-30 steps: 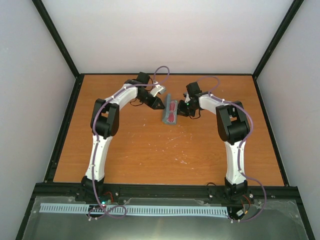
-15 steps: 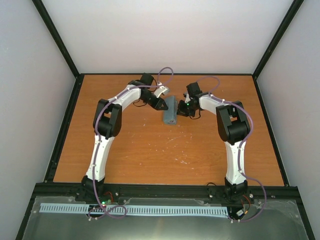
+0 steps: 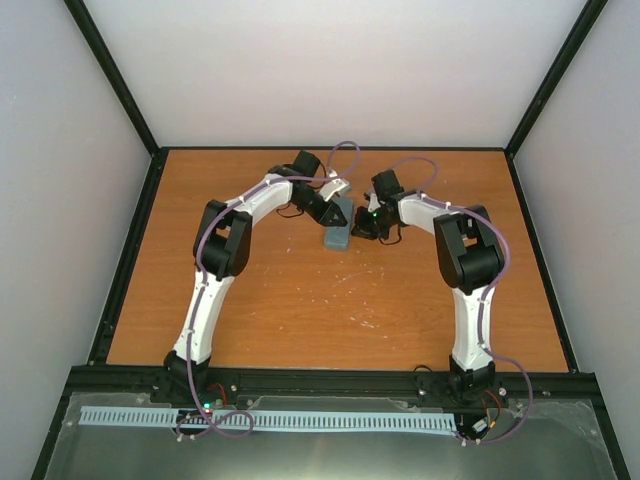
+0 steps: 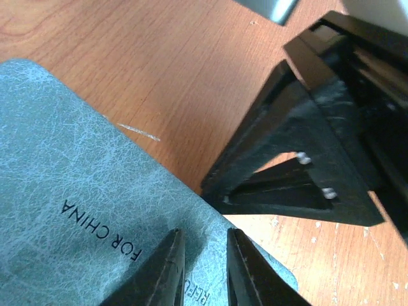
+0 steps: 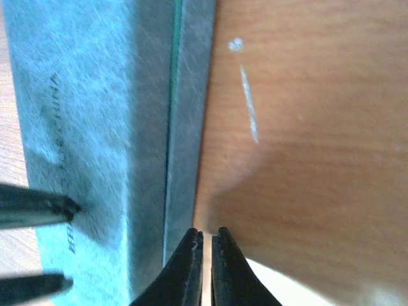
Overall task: Organize the sunglasses
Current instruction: Close the sunglasses case at the center of the board, then reset both arms
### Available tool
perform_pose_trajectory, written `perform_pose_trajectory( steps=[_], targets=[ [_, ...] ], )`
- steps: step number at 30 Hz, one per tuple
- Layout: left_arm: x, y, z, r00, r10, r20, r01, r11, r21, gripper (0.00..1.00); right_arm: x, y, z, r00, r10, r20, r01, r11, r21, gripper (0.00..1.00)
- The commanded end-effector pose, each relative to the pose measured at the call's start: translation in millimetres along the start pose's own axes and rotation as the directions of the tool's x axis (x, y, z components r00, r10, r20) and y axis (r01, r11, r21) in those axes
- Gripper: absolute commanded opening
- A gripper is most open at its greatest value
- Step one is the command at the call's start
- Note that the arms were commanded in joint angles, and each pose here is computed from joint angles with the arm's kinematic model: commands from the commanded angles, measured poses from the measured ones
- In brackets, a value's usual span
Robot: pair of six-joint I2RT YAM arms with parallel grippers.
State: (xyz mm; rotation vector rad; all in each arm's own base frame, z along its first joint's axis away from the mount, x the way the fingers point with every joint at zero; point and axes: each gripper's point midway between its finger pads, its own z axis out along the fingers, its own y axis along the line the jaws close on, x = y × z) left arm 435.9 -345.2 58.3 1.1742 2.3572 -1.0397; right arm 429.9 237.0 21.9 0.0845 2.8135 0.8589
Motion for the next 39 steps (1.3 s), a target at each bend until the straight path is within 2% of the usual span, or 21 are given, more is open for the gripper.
perform_pose_trajectory(
  steps=[1, 5, 7, 8, 9, 11, 12, 16, 19, 25, 31, 39],
  targets=[
    [-3, -1, -16, 0.999, 0.039, -0.017, -0.040, 0.997, -0.071, 0.20, -2, -2, -34, 0.999, -0.019, 0.051, 0.017, 0.998, 0.055, 0.09],
    [-26, -6, -64, 0.993, 0.100, 0.066, -0.091, 0.987, -0.131, 0.22, -6, -13, -78, 0.994, -0.026, 0.104, 0.009, 0.988, 0.155, 0.16],
    [-35, -2, -95, 0.987, 0.109, 0.120, -0.087, 0.981, -0.175, 0.28, -9, -22, -101, 0.990, -0.009, 0.144, -0.018, 0.983, 0.184, 0.28],
    [-38, 3, -111, 0.983, 0.106, 0.148, -0.075, 0.977, -0.201, 0.36, -10, -25, -112, 0.987, 0.011, 0.162, -0.040, 0.984, 0.176, 0.40],
    [-40, 7, -130, 0.979, 0.104, 0.177, -0.062, 0.972, -0.228, 0.56, -12, -32, -123, 0.983, 0.042, 0.178, -0.072, 0.984, 0.161, 0.52],
    [-41, 17, -167, 0.967, 0.099, 0.234, -0.031, 0.960, -0.279, 0.91, -14, -42, -144, 0.972, 0.087, 0.220, -0.119, 0.983, 0.137, 0.61],
    [-40, 24, -186, 0.959, 0.098, 0.266, -0.012, 0.952, -0.306, 0.99, -15, -46, -154, 0.965, 0.099, 0.243, -0.136, 0.981, 0.138, 0.64],
    [-15, 51, -255, 0.916, 0.098, 0.389, 0.075, 0.911, -0.406, 0.99, -17, -69, -180, 0.950, 0.120, 0.287, -0.181, 0.964, 0.194, 0.71],
    [2, 53, -285, 0.884, 0.107, 0.456, 0.120, 0.889, -0.442, 1.00, -9, -82, -179, 0.959, 0.151, 0.240, -0.208, 0.949, 0.237, 0.72],
    [41, 29, -275, 0.890, 0.091, 0.447, 0.129, 0.890, -0.437, 0.99, 9, -107, -174, 0.959, 0.206, 0.193, -0.262, 0.906, 0.334, 0.72],
    [66, 30, -265, 0.908, 0.046, 0.417, 0.165, 0.875, -0.456, 1.00, 10, -113, -164, 0.942, 0.278, 0.186, -0.326, 0.890, 0.320, 0.71],
    [76, 38, -254, 0.907, -0.012, 0.422, 0.211, 0.878, -0.429, 0.99, 2, -115, -150, 0.945, 0.290, 0.154, -0.324, 0.897, 0.301, 0.71]
  ],
)
